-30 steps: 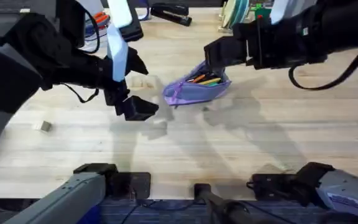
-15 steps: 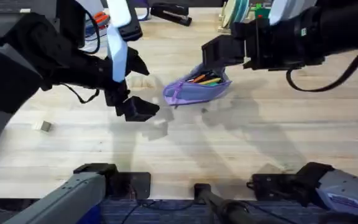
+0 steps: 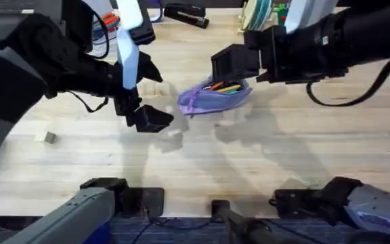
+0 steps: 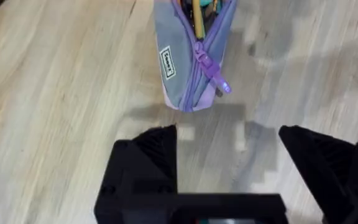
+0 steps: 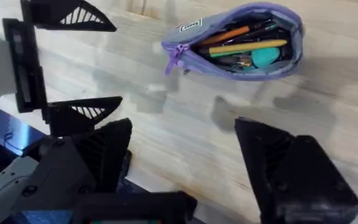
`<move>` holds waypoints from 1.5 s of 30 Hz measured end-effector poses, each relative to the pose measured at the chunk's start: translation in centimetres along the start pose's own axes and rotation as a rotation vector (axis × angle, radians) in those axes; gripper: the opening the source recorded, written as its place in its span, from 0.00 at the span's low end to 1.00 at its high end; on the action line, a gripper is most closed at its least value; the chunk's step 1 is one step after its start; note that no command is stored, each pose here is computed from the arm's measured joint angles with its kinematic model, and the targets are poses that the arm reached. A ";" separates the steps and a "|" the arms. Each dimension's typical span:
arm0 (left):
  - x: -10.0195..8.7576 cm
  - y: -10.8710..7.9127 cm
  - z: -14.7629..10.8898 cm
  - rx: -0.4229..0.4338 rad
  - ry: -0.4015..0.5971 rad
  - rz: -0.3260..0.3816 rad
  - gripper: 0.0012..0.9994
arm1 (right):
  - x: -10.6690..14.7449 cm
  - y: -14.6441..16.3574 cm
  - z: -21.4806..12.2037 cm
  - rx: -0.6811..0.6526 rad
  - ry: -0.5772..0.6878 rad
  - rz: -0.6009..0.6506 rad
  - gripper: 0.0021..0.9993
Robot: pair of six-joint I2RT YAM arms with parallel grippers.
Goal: Unzip the bag, pick up the pens from the table one at a time and place them inside, then zip the bag closed.
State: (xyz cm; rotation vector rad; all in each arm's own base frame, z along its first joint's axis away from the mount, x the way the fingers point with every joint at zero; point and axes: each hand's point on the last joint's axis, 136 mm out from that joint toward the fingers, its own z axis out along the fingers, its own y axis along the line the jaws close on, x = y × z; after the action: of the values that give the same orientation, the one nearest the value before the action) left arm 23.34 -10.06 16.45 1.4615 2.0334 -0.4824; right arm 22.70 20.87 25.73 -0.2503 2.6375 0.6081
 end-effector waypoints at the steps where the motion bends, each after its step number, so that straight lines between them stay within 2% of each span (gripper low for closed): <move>1: 0.1 0.0 0.1 0.005 0.002 -0.002 1.00 | 0.0 0.1 0.0 -0.001 0.001 0.001 1.00; 7: 1.6 0.1 1.1 0.082 0.014 -0.054 1.00 | 1.2 1.4 0.2 -0.022 0.031 -0.021 1.00; 10: 2.3 0.5 1.3 0.094 0.004 -0.059 1.00 | 1.9 2.2 0.7 -0.027 0.059 -0.012 1.00; 18: 3.2 1.8 0.7 0.058 -0.019 0.005 1.00 | 3.2 3.2 4.8 0.013 0.165 0.030 1.00; 23: 3.8 2.7 0.1 0.019 -0.024 0.013 1.00 | 3.5 4.3 7.2 0.019 0.193 0.059 1.00; 35: 4.1 3.0 -0.1 0.009 -0.024 0.018 1.00 | 4.0 4.5 11.9 0.082 0.242 0.276 1.00; 40: 4.1 3.0 -0.1 0.009 -0.024 0.021 1.00 | 3.7 4.9 13.3 0.101 0.218 0.387 1.00; 45: 4.1 3.0 -0.1 0.009 -0.024 0.021 1.00 | 3.4 4.6 14.7 0.128 0.195 0.417 1.00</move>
State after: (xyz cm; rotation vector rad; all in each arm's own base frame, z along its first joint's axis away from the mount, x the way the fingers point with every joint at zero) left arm 25.18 -6.06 14.00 1.4737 1.9978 -0.4988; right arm 23.71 31.38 13.95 0.3025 2.9269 0.5613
